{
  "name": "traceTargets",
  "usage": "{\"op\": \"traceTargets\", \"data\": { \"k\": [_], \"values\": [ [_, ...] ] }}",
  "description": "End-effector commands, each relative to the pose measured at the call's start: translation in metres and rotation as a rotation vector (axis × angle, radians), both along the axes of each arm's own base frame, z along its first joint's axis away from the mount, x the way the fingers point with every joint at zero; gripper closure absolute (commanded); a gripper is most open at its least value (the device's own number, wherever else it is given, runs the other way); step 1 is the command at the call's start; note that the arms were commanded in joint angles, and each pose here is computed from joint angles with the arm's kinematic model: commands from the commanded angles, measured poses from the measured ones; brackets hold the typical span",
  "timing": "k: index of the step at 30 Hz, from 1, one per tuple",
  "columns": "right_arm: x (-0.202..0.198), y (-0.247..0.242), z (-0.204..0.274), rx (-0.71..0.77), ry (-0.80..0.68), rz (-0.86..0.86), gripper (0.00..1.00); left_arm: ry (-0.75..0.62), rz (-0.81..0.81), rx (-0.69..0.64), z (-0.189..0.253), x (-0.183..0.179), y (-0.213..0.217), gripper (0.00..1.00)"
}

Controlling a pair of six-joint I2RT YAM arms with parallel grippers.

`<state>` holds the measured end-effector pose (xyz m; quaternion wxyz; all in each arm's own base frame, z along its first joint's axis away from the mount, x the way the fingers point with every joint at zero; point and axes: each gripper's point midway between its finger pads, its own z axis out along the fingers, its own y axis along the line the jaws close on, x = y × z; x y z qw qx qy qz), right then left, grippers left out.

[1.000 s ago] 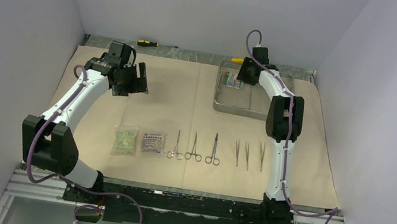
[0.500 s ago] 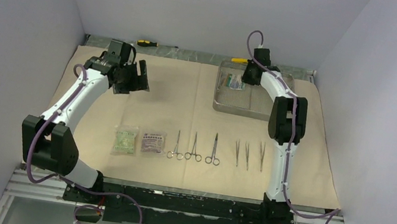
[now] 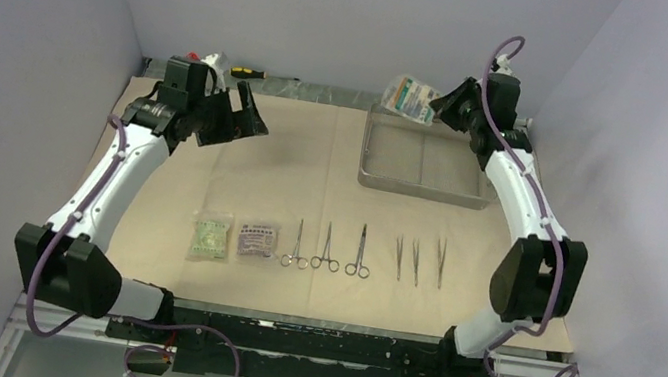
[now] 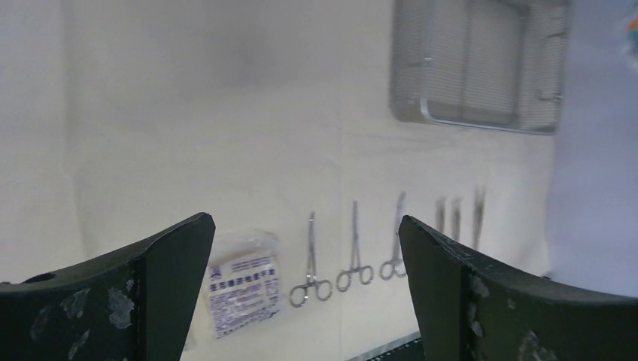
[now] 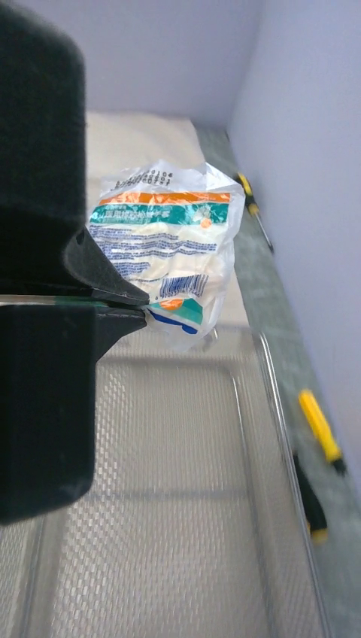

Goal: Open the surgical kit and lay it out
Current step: Pick up the medical item from the container, then place the medical item in the surgical kit.

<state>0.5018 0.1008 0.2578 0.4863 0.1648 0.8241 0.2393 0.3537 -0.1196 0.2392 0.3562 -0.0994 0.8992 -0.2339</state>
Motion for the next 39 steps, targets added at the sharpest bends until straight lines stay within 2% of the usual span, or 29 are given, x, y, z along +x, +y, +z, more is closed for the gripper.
{"op": "traceTargets", "data": {
  "k": [1, 6, 12, 17, 21, 24, 25, 27, 29, 32, 35, 39],
  "values": [
    [-0.032, 0.059, 0.036, 0.078, -0.141, 0.306, 1.00, -0.207, -0.155, -0.124, 0.077, -0.006, -0.028, 0.00],
    [-0.087, 0.118, 0.049, -0.039, -0.222, 0.607, 1.00, -0.246, -0.324, -0.124, 0.094, -0.027, -0.041, 0.01],
    [-0.155, 0.198, 0.048, -0.108, -0.285, 0.916, 1.00, -0.212, -0.406, -0.132, 0.097, -0.045, -0.046, 0.01],
    [-0.185, 0.248, 0.036, -0.149, -0.271, 1.061, 1.00, -0.139, -0.590, -0.305, 0.092, -0.079, -0.071, 0.04],
    [-0.197, 0.270, 0.035, -0.131, -0.256, 1.126, 1.00, 0.004, -0.706, -0.426, 0.079, -0.107, -0.081, 0.16],
    [-0.204, 0.279, 0.038, -0.119, -0.266, 1.156, 1.00, 0.109, -0.677, -0.410, 0.061, -0.116, -0.076, 0.27],
    [-0.206, 0.282, 0.039, -0.115, -0.269, 1.168, 1.00, 0.121, -0.677, -0.416, 0.058, -0.118, -0.076, 0.30],
    [-0.212, 0.288, 0.039, -0.111, -0.267, 1.193, 1.00, 0.137, -0.681, -0.442, 0.057, -0.120, -0.078, 0.41],
    [-0.216, 0.294, 0.035, -0.119, -0.259, 1.208, 1.00, 0.153, -0.677, -0.441, 0.054, -0.119, -0.078, 0.48],
    [-0.221, 0.302, 0.031, -0.106, -0.248, 1.227, 1.00, 0.202, -0.614, -0.341, 0.035, -0.114, -0.067, 0.47],
    [-0.226, 0.307, 0.033, -0.089, -0.256, 1.235, 1.00, 0.243, -0.522, -0.229, 0.013, -0.106, -0.051, 0.38],
    [-0.226, 0.310, 0.037, -0.074, -0.272, 1.235, 1.00, 0.277, -0.443, -0.144, 0.001, -0.101, -0.035, 0.38]
  ]
}}
